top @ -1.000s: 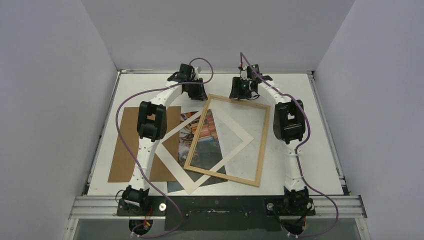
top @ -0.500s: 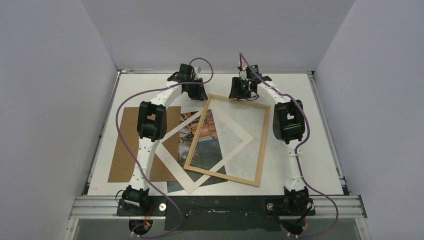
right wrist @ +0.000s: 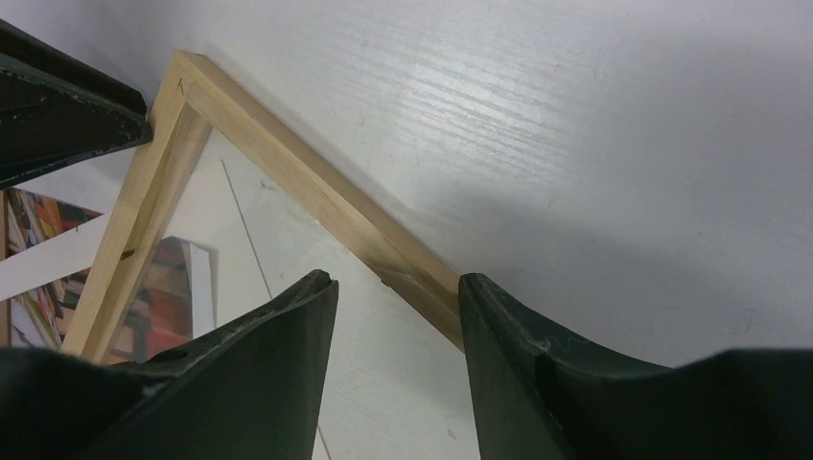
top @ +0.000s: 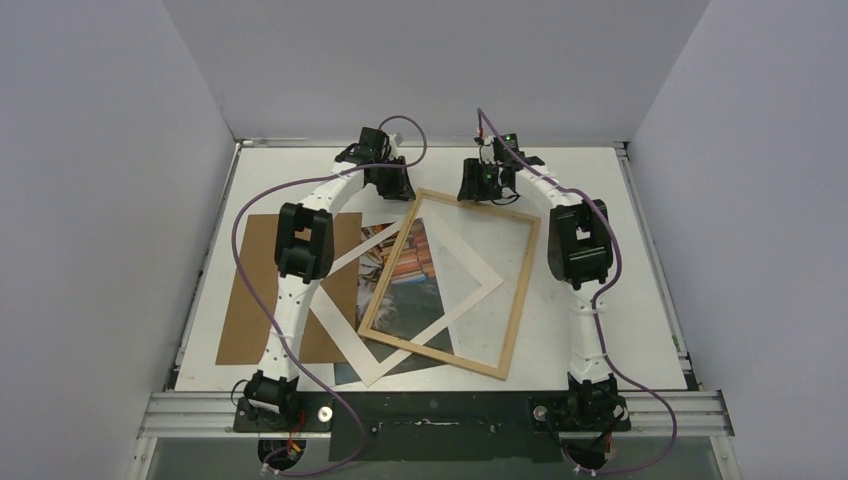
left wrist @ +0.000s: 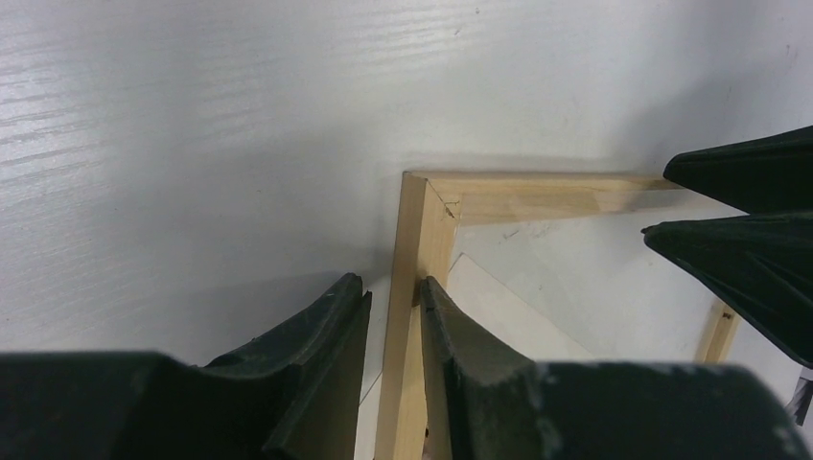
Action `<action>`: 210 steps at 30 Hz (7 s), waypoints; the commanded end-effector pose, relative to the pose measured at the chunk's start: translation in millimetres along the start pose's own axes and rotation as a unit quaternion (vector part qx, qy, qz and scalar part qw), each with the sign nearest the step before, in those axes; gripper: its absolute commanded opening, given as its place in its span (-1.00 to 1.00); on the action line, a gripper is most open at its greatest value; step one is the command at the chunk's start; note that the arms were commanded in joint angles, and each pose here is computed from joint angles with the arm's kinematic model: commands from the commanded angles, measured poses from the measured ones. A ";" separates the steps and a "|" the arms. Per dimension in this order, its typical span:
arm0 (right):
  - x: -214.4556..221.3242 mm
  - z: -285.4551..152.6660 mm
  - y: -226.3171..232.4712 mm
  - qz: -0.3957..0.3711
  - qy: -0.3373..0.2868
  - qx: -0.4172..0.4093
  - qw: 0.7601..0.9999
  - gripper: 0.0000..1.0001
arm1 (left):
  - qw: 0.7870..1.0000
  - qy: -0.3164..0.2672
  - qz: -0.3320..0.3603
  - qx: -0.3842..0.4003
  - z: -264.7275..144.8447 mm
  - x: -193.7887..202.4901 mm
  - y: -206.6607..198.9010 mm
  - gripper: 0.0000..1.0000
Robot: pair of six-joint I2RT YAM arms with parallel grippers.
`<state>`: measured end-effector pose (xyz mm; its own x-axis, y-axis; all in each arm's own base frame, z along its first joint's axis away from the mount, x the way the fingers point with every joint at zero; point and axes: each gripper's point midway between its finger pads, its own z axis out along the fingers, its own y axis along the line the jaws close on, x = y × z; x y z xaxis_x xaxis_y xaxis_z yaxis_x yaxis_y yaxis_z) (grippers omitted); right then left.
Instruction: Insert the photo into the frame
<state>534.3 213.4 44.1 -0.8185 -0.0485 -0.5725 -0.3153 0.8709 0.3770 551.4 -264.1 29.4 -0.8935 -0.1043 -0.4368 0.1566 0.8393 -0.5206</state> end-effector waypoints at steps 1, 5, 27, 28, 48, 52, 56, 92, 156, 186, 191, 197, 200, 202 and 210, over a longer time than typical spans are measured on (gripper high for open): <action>30.4 -21.0 32.1 -0.004 0.062 -0.041 0.997 0.00 | 1.000 0.007 -0.007 -0.022 4.3 2.4 11.7 -0.51; 33.1 -26.7 35.7 -0.011 0.066 -0.043 0.997 0.01 | 0.999 0.008 -0.013 -0.029 6.2 4.1 15.1 -0.53; 36.9 -52.8 41.5 -0.044 0.060 0.006 0.997 -0.09 | 0.999 0.024 -0.021 -0.039 9.5 13.4 21.7 -0.58; 37.4 -53.5 42.9 -0.045 0.060 0.005 0.997 -0.10 | 0.999 0.024 -0.021 -0.039 9.4 13.7 21.9 -0.58; 41.6 -63.0 52.8 -0.035 0.064 -0.003 0.997 -0.03 | 0.999 0.024 -0.029 -0.035 5.8 9.9 25.4 -0.59; 34.4 -65.9 43.1 -0.014 0.053 0.016 0.998 0.05 | 0.999 0.012 -0.029 -0.019 -4.0 -3.2 17.5 -0.56; 26.4 -72.9 30.0 0.010 0.038 0.037 0.999 0.05 | 1.000 -0.008 -0.021 0.001 -22.7 -22.4 2.7 -0.41; 55.5 -81.8 -11.5 0.040 0.065 0.105 0.992 0.56 | 0.942 0.246 -0.116 -0.198 -248.7 253.3 25.6 0.74; 126.7 -111.0 21.4 0.158 0.035 0.069 0.984 0.64 | 0.986 0.050 -0.139 -0.081 -159.1 107.0 53.8 0.50; 118.7 -145.5 -5.7 0.173 0.056 0.147 0.972 0.29 | 0.970 0.087 -0.145 -0.173 -172.0 119.5 97.1 0.59; 127.2 -149.3 -13.9 0.169 0.069 0.170 0.968 0.31 | 0.969 0.093 -0.149 -0.175 -169.7 121.9 98.7 0.51; 138.0 -144.9 -16.7 0.167 0.086 0.174 0.967 0.33 | 0.968 0.097 -0.151 -0.175 -167.5 123.2 99.7 0.48; 143.0 -142.9 -18.8 0.166 0.093 0.181 0.965 0.33 | 0.968 0.099 -0.152 -0.173 -166.4 124.2 99.5 0.47; 145.9 -142.6 -21.1 0.165 0.096 0.188 0.963 0.33 | 0.968 0.099 -0.152 -0.172 -166.3 124.0 99.5 0.47; 153.0 -139.3 -20.7 0.157 0.109 0.195 0.962 0.35 | 0.968 0.101 -0.153 -0.173 -165.9 126.1 100.2 0.47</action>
<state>350.3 120.9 54.1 -0.9336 0.2089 -0.2912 0.1495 0.9655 0.2132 376.1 -102.5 35.7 -0.9470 -0.3012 -0.1116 -0.2596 0.9223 -0.2863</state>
